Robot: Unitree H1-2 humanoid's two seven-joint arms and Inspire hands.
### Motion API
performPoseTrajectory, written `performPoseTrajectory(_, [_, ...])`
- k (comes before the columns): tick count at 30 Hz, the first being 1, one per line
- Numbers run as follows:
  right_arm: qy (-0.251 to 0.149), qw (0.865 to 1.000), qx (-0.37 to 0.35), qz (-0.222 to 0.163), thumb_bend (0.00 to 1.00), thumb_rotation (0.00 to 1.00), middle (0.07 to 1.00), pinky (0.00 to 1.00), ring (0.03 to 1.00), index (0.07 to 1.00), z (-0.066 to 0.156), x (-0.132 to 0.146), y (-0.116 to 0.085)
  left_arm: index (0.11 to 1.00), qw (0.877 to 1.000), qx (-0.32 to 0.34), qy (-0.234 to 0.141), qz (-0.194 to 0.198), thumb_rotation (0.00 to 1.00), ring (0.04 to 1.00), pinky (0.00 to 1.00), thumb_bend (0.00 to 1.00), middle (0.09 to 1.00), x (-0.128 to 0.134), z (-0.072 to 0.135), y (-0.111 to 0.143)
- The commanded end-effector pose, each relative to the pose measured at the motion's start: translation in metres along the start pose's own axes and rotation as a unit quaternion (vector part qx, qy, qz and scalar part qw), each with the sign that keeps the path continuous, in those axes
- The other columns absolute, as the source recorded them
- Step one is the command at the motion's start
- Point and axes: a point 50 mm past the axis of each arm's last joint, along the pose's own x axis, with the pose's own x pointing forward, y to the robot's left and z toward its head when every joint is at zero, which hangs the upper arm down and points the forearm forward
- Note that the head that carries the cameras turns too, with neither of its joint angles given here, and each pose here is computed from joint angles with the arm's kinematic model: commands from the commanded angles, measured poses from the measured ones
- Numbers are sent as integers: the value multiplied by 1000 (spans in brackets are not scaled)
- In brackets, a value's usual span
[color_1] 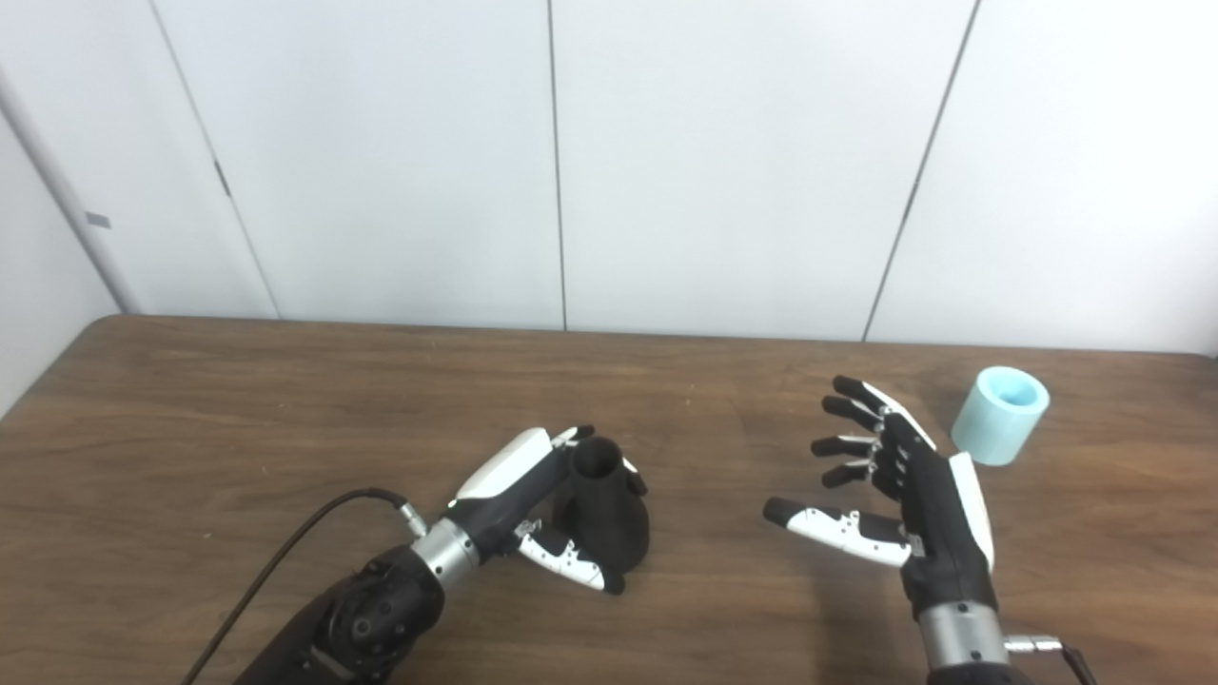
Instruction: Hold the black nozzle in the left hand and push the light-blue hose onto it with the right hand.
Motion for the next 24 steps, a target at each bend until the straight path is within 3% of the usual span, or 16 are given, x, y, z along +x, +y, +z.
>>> performPoseTrajectory(1, [-53,999,5,-6,742,85,787,499,624,812,24,8,0,485,997,16,27,-69,0,620,1000,525,488,-2,-5,-27])
performPoseTrajectory(12, [-59,998,-8,-8,744,73,781,520,625,806,32,7,-1,498,995,15,47,-88,0,622,1000,526,466,-3,-8,-35])
performPoseTrajectory(24, [-102,990,-87,-35,768,122,773,514,629,798,83,17,-59,500,989,58,94,-94,0,627,1000,526,463,-14,-26,-35])
